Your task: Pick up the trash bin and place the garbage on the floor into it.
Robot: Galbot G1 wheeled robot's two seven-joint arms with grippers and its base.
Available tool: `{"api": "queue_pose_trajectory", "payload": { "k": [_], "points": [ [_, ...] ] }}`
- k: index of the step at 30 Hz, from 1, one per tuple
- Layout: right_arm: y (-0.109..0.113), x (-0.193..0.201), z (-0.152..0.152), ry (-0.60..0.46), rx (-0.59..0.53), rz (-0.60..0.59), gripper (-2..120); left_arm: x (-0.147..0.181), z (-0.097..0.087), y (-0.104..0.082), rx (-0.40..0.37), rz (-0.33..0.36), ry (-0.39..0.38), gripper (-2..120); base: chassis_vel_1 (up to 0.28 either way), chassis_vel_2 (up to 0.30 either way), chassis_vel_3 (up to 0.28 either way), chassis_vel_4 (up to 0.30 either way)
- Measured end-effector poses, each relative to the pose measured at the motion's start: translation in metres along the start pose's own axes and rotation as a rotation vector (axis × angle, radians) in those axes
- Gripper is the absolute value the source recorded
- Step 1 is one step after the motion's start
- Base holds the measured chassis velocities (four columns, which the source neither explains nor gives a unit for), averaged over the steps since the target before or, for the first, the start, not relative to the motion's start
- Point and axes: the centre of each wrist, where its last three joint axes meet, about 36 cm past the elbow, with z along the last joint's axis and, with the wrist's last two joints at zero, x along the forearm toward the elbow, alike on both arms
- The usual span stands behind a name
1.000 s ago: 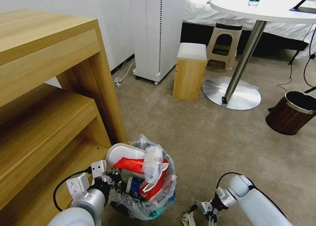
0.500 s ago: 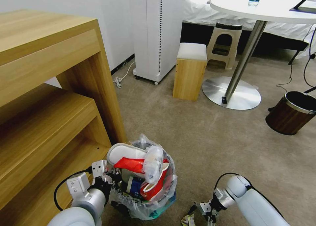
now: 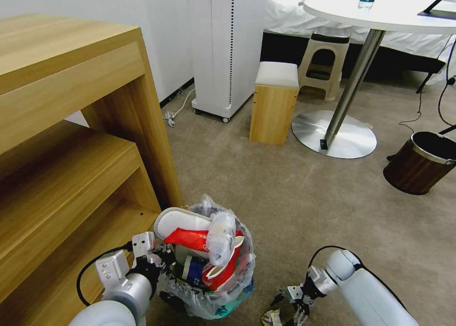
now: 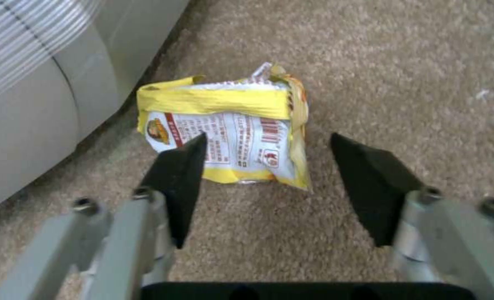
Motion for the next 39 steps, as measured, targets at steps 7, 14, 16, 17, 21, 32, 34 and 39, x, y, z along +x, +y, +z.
{"api": "queue_pose_trajectory", "payload": {
  "k": [7, 14, 16, 17, 21, 32, 34, 39],
  "points": [
    [-0.001, -0.008, 0.003, -0.019, -0.017, 0.0, 35, -0.001, 0.0, -0.001, 0.003, 0.0, 0.0, 1, 0.0, 0.0, 0.0, 0.0],
    [-0.006, -0.011, 0.003, -0.03, -0.025, 0.015, 30, -0.003, 0.001, 0.0, 0.002, -0.001, 0.002, 1, 0.0, 0.0, 0.0, 0.0],
    [-0.009, -0.01, 0.004, -0.031, -0.033, 0.026, 30, -0.004, 0.001, 0.0, 0.001, -0.002, 0.001, 1, 0.0, 0.0, 0.0, 0.0],
    [-0.011, -0.01, 0.005, -0.032, -0.037, 0.032, 27, -0.004, 0.001, 0.0, 0.002, -0.001, 0.001, 1, 0.0, 0.0, 0.0, 0.0],
    [-0.013, -0.008, 0.008, -0.033, -0.051, 0.042, 20, -0.005, 0.0, 0.0, 0.001, 0.001, 0.0, 1, 0.0, 0.0, 0.0, 0.0],
    [-0.006, 0.002, 0.013, -0.027, -0.056, 0.056, 0, -0.008, 0.0, 0.0, 0.003, 0.005, 0.001, 1, 0.0, 0.0, 0.0, 0.0],
    [-0.006, 0.004, 0.013, -0.029, -0.054, 0.06, 0, -0.008, 0.0, 0.0, 0.003, 0.006, 0.001, 1, 0.0, 0.0, 0.0, 0.0],
    [-0.007, 0.005, 0.011, -0.035, -0.049, 0.066, 0, -0.008, 0.001, 0.0, 0.003, 0.004, 0.004, 1, 0.0, 0.0, 0.0, 0.0]
  ]
}}
